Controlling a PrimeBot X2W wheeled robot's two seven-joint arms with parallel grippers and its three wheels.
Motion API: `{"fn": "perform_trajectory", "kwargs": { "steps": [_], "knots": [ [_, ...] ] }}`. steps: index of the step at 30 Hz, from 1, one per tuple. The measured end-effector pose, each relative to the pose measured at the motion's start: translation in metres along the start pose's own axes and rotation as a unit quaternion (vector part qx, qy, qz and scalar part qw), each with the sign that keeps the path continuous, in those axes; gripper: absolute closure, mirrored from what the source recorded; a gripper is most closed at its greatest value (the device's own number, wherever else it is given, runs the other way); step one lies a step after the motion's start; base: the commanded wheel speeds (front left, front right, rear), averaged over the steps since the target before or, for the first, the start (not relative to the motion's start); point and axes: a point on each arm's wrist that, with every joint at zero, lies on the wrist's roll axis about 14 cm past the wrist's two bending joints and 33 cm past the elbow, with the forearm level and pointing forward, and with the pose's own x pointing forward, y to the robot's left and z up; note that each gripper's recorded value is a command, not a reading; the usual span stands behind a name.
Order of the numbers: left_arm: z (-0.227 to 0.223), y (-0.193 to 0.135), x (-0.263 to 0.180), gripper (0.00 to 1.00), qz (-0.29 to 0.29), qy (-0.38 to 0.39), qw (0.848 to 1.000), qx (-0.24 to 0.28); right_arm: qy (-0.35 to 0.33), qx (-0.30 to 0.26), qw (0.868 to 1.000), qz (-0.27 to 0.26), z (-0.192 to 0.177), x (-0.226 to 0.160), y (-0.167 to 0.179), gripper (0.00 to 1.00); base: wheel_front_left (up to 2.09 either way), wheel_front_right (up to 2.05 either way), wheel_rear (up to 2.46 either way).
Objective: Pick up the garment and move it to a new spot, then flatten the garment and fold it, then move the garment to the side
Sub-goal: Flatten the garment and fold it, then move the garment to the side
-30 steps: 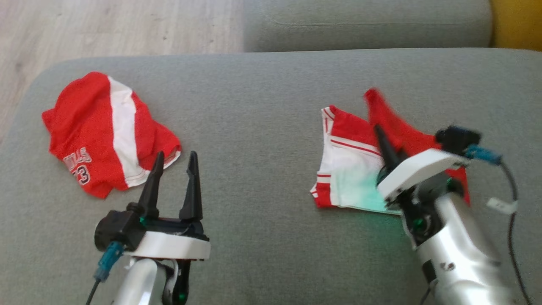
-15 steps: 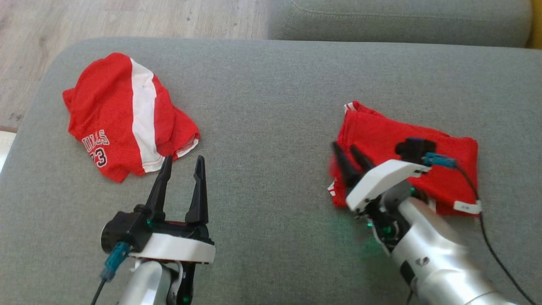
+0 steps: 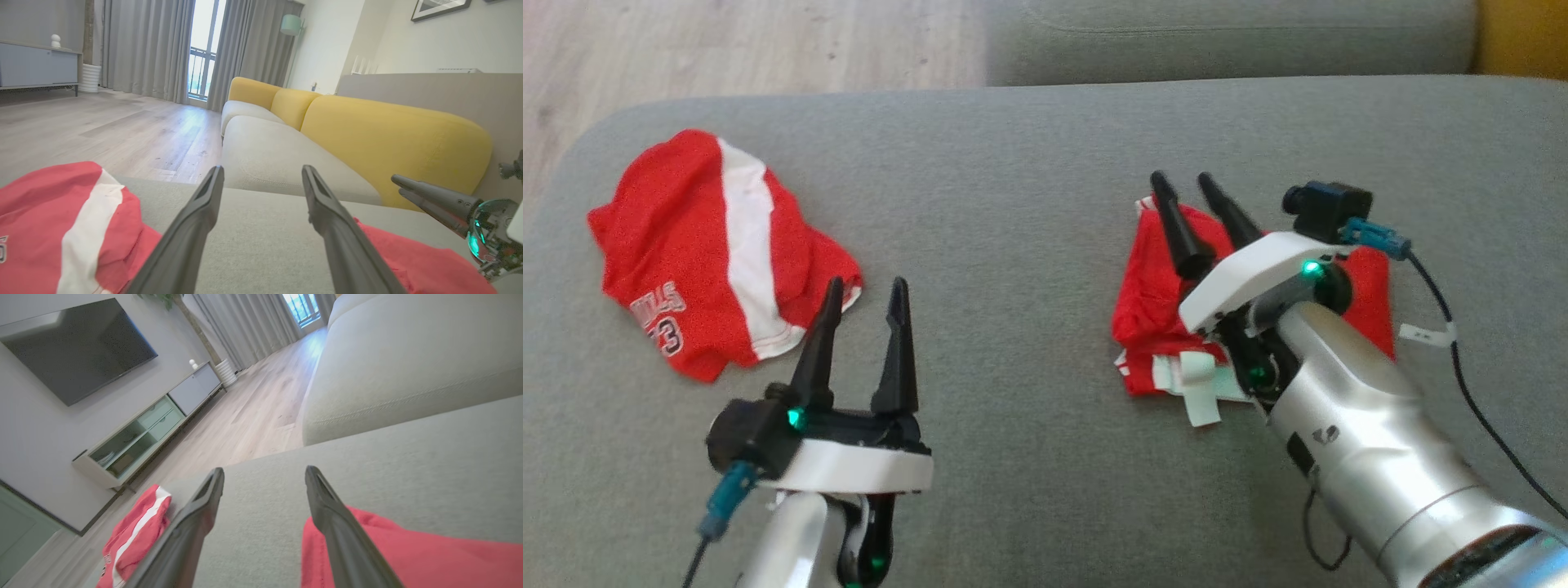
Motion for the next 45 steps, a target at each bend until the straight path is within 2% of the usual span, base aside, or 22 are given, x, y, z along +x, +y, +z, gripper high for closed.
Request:
{"fn": "perform_trajectory", "kwargs": {
  "steps": [3, 5, 10, 12, 15, 19, 28, 41, 45],
  "knots": [
    [0.006, -0.004, 0.007, 0.00, 0.001, -0.011, 1.000, -0.029, -0.029, -0.033, 0.999, -0.029, 0.018, -0.008, -0.024, 0.00, 0.00, 0.00, 0.00],
    [0.008, -0.008, 0.011, 0.00, -0.006, -0.016, 1.000, -0.026, -0.047, -0.066, 0.995, -0.054, 0.036, -0.020, -0.049, 0.00, 0.00, 0.00, 0.00],
    [0.014, -0.026, 0.026, 0.00, -0.035, -0.027, 0.999, -0.018, -0.130, -0.134, 0.976, -0.114, 0.097, -0.063, -0.101, 0.00, 0.00, 0.00, 0.00],
    [0.013, -0.031, 0.029, 0.00, -0.042, -0.027, 0.999, -0.020, -0.141, -0.148, 0.969, -0.137, 0.097, -0.084, -0.115, 0.00, 0.00, 0.00, 0.00],
    [0.012, -0.037, 0.031, 0.00, -0.052, -0.026, 0.998, -0.022, -0.137, -0.147, 0.965, -0.171, 0.074, -0.114, -0.129, 0.00, 0.00, 0.00, 0.00],
    [0.008, -0.042, 0.031, 0.00, -0.059, -0.021, 0.998, -0.018, -0.143, -0.138, 0.960, -0.199, 0.055, -0.140, -0.131, 0.00, 0.00, 0.00, 0.00],
    [-0.010, -0.041, 0.023, 0.00, -0.060, 0.007, 0.998, -0.011, -0.156, -0.132, 0.952, -0.229, 0.039, -0.167, -0.126, 0.00, 0.00, 0.00, 0.00],
    [-0.013, -0.041, 0.022, 0.00, -0.062, 0.010, 0.998, -0.007, -0.159, -0.151, 0.949, -0.227, 0.049, -0.165, -0.120, 0.00, 0.00, 0.00, 0.00],
    [-0.017, -0.038, 0.021, 0.00, -0.057, 0.017, 0.998, -0.009, -0.128, -0.149, 0.950, -0.241, 0.039, -0.163, -0.130, 0.00, 0.00, 0.00, 0.00]
  ]
}}
